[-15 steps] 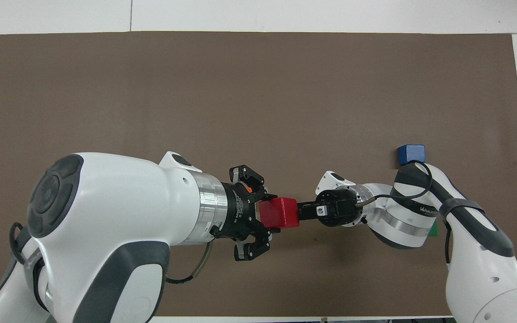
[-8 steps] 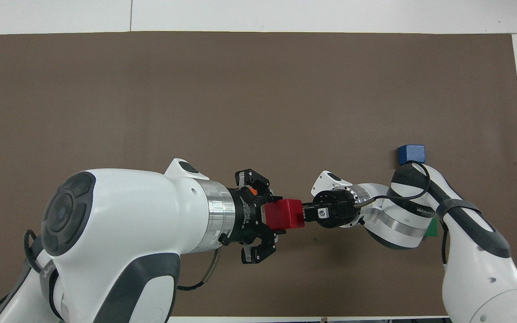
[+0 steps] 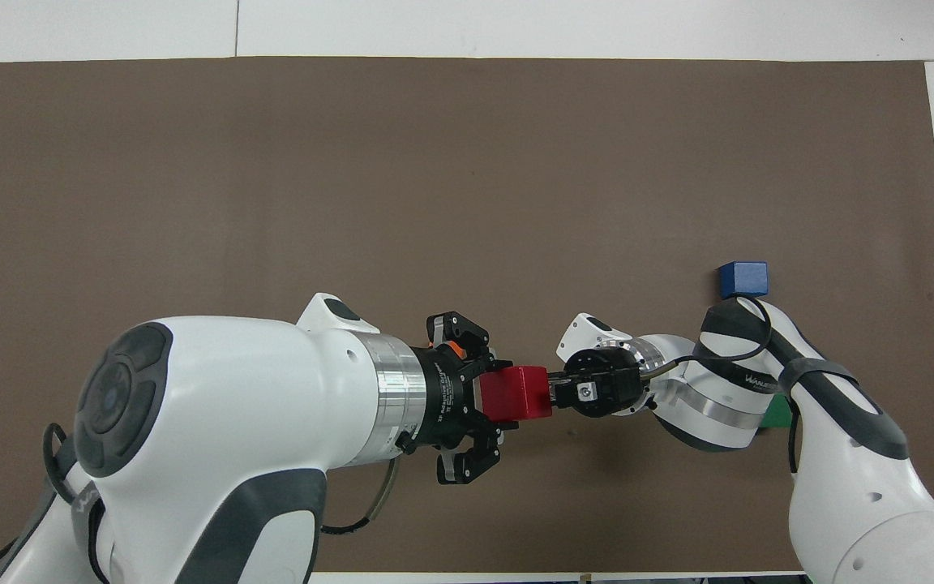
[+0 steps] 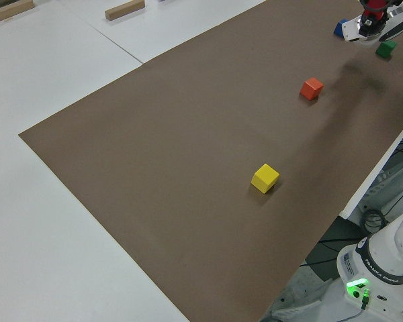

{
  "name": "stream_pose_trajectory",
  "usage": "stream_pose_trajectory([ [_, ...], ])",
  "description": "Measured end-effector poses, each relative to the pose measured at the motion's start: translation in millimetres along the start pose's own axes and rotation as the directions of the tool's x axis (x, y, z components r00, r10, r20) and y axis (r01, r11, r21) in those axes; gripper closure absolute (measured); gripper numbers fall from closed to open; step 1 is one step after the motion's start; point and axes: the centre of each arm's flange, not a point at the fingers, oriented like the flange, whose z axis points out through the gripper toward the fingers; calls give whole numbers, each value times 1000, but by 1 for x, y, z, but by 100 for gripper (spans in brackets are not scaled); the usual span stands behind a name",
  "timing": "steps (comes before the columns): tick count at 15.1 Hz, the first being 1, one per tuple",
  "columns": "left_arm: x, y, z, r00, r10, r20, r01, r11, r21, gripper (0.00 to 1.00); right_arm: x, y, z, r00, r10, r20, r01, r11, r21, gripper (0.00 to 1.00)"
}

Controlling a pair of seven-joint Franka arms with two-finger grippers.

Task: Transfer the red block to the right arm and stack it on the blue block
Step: 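Close the right gripper on the red cube held by the left gripper, then open the left gripper and withdraw it while the right gripper holds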

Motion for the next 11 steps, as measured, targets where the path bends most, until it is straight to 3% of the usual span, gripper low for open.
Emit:
stream_pose_trajectory([
  [1,0,0,0,1000,2,0,-2,1000,0,46,0,1,1,1000,-8,1,8,1000,0,10],
  [4,0,-2,-1,1000,10,-1,-10,1000,-2,46,-4,11,7,999,-35,2,35,999,6,38],
  [5,2,-3,-2,1000,22,-2,-22,1000,-2,46,-5,13,8,999,-34,2,34,999,10,41],
  [11,4,-5,-2,999,46,-6,-46,999,-5,46,-7,16,9,999,-49,4,49,999,10,41],
])
